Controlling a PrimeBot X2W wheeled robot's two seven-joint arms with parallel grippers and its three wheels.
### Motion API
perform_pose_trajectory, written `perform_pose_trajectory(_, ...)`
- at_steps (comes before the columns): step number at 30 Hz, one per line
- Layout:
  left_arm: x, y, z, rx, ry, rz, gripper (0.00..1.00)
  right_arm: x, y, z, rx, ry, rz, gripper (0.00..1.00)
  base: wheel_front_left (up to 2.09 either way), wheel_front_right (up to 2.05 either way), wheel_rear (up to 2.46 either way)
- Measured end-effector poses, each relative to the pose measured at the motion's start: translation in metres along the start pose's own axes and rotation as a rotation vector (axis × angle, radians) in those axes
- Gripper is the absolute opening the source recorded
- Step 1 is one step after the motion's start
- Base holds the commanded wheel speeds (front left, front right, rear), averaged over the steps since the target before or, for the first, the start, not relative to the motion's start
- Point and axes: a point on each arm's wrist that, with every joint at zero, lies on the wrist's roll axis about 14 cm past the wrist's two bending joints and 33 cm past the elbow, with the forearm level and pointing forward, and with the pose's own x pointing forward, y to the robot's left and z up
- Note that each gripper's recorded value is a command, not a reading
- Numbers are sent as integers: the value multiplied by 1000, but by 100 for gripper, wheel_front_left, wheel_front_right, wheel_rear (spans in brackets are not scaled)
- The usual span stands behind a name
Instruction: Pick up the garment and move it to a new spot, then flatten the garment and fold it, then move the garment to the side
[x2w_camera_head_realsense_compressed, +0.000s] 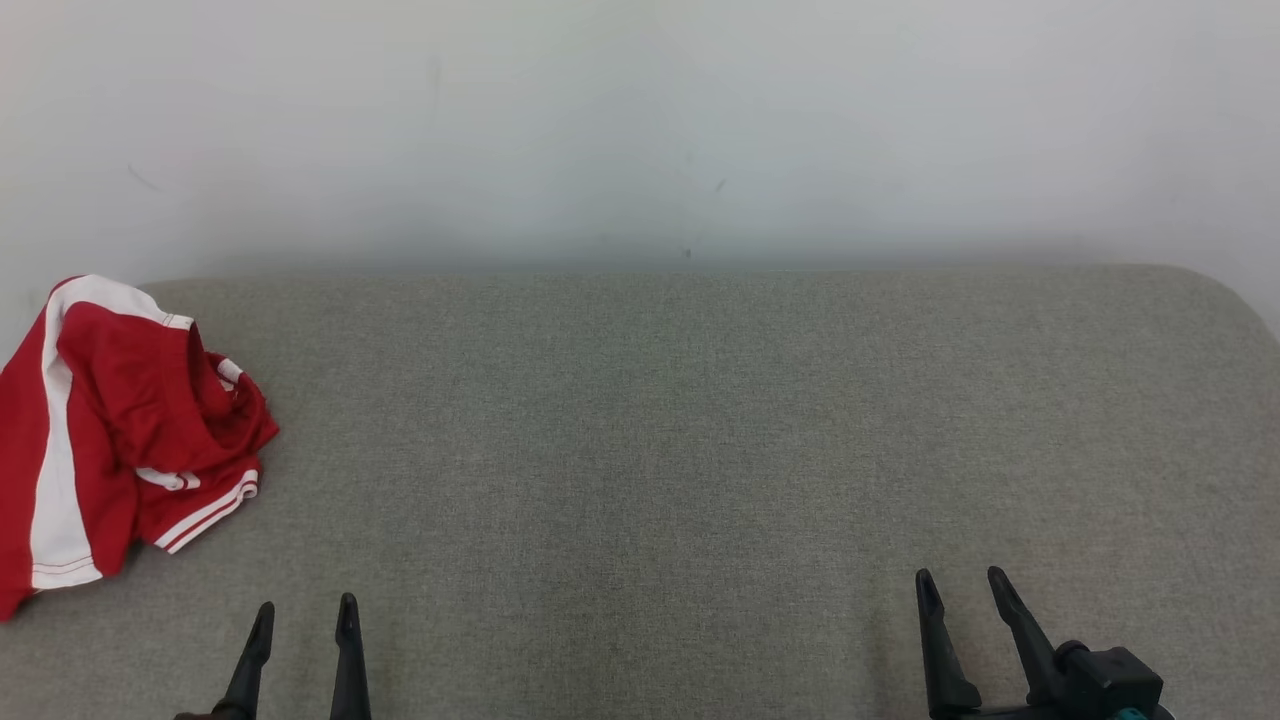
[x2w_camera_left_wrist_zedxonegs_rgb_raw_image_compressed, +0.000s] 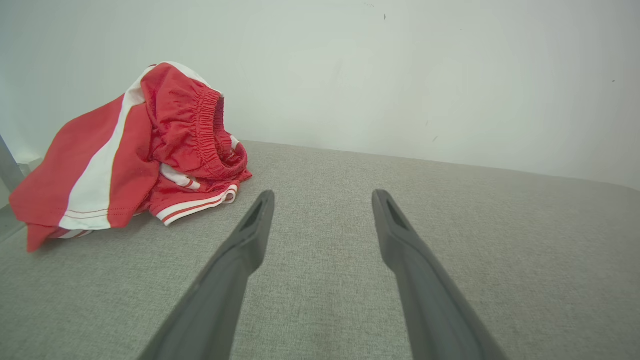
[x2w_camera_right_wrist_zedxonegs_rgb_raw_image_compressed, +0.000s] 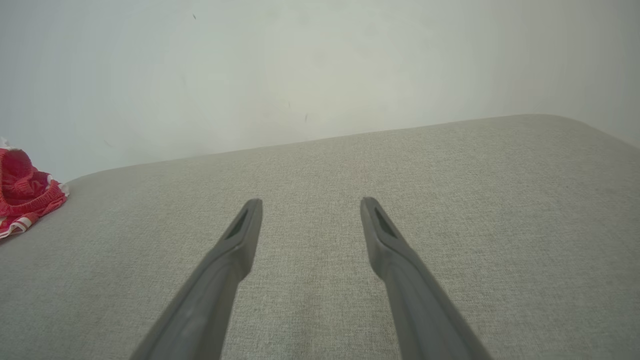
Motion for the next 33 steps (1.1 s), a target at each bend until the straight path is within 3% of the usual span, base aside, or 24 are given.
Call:
perform_pose_trajectory(10,-2,-3,-3,36,8,-24,100,-2,2,2,-49,-21,11,100,0,0,0)
perform_pose_trajectory(33,-3,-3,-10,32,30,-26,100,-4,-5,-2,-34,-9,-9,100,0,0,0)
